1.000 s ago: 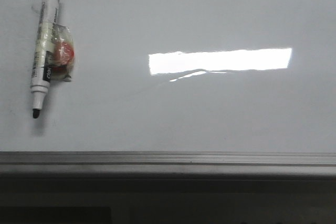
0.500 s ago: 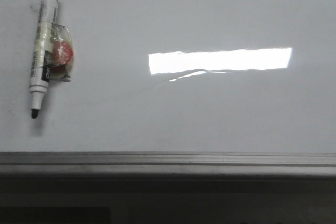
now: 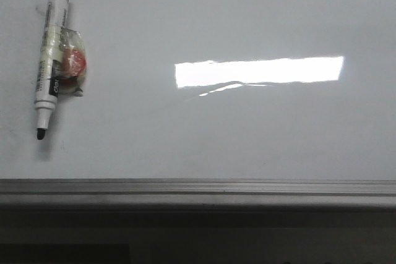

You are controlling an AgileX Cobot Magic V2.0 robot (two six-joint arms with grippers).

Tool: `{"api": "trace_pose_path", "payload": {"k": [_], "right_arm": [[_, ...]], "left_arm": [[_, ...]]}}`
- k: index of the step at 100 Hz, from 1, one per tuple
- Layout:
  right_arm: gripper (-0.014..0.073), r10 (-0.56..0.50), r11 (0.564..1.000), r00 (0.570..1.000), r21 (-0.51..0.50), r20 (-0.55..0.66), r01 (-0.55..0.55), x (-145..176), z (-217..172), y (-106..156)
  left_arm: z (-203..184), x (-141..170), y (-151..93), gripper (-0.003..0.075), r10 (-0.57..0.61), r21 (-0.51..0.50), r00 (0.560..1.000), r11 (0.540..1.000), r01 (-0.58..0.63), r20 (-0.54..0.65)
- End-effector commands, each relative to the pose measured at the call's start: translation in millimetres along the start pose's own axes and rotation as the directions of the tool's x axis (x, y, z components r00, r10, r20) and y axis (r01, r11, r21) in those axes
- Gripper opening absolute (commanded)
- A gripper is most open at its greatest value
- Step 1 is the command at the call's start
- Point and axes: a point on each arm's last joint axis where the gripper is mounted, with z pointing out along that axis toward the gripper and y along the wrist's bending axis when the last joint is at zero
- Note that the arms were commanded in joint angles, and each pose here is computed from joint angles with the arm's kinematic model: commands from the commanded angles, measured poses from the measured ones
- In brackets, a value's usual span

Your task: Write number 3 on whiteboard

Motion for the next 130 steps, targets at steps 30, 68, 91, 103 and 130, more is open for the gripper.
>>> {"api": "trace_pose_path", "payload": {"k": [30,68,91,103,130], "right_arm": [[-0.0066,0.001,1.0,0.998,0.01,0.068,-0.002,-15,-1,0],[-0.0066,0.001,1.0,0.997,0.011,0.074,-0.002,-15,-1,0],[-0.0066,0.001,1.0,0.997,0.011,0.074,-0.002,-15,-1,0],[-0.0066,0.001,1.0,0.997,0.011,0.074,-0.002,-15,-1,0],[-0.0066,0.001,1.0,0.997,0.011,0.074,-0.002,-15,-1,0]], "left_arm": [[1,-19,1,0.0377,-0.09,0.008,0.98,0.996,0.09,0.177],[20,-23,-16,0.0377,-0.019,0.215,0.998,0.977,0.007,0.058],[31,-32,-40,0.0377,-0.103,0.434,0.994,0.897,0.082,0.025],[34,-29,-56,0.0378,-0.106,0.535,0.994,0.838,0.104,-0.027],[40,-20,-89,0.0378,-0.068,0.663,0.99,0.737,0.132,-0.122]]}}
